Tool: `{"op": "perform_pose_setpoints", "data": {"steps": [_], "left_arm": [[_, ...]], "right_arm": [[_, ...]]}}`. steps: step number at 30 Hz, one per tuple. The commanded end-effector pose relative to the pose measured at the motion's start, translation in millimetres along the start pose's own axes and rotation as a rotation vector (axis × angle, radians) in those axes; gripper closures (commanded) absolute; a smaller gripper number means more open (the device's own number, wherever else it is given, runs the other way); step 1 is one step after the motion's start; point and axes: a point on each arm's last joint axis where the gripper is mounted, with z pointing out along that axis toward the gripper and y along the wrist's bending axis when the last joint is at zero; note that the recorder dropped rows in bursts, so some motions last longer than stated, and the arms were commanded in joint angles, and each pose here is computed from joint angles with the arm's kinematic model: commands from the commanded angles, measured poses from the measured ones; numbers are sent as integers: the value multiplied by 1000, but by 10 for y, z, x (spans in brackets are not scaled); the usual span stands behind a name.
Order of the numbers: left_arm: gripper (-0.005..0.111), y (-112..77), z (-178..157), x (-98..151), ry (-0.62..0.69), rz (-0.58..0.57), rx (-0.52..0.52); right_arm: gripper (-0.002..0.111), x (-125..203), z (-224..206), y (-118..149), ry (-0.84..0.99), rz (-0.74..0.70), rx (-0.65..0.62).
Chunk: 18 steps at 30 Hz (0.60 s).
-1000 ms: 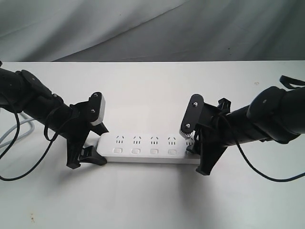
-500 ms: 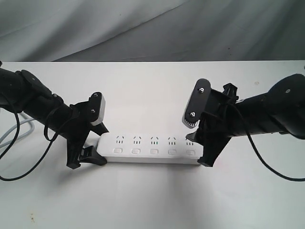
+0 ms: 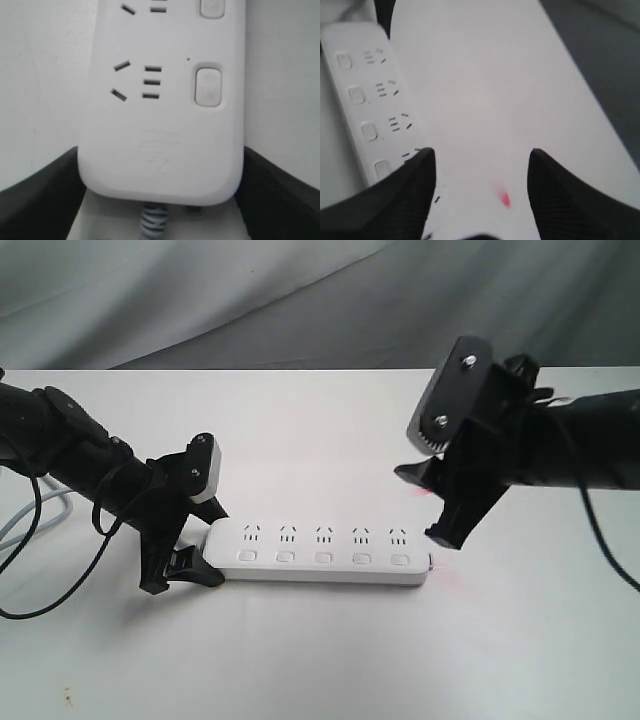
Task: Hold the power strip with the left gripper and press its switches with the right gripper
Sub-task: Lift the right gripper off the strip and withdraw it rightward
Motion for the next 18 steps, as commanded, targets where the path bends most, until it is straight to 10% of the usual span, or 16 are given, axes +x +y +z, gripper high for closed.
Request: {"op": "perform_pose_setpoints", "data": {"steps": [1,13,18], "left_arm": [[52,3,20,10,15,14,-6],[52,3,20,10,15,14,-6],[52,3,20,10,15,14,-6]], "right_arm": [[59,-96,-497,-12,-104,22,136],[106,139,-1297,285,-295,245,305],[108,263,-1255,347,-282,367,302]]}}
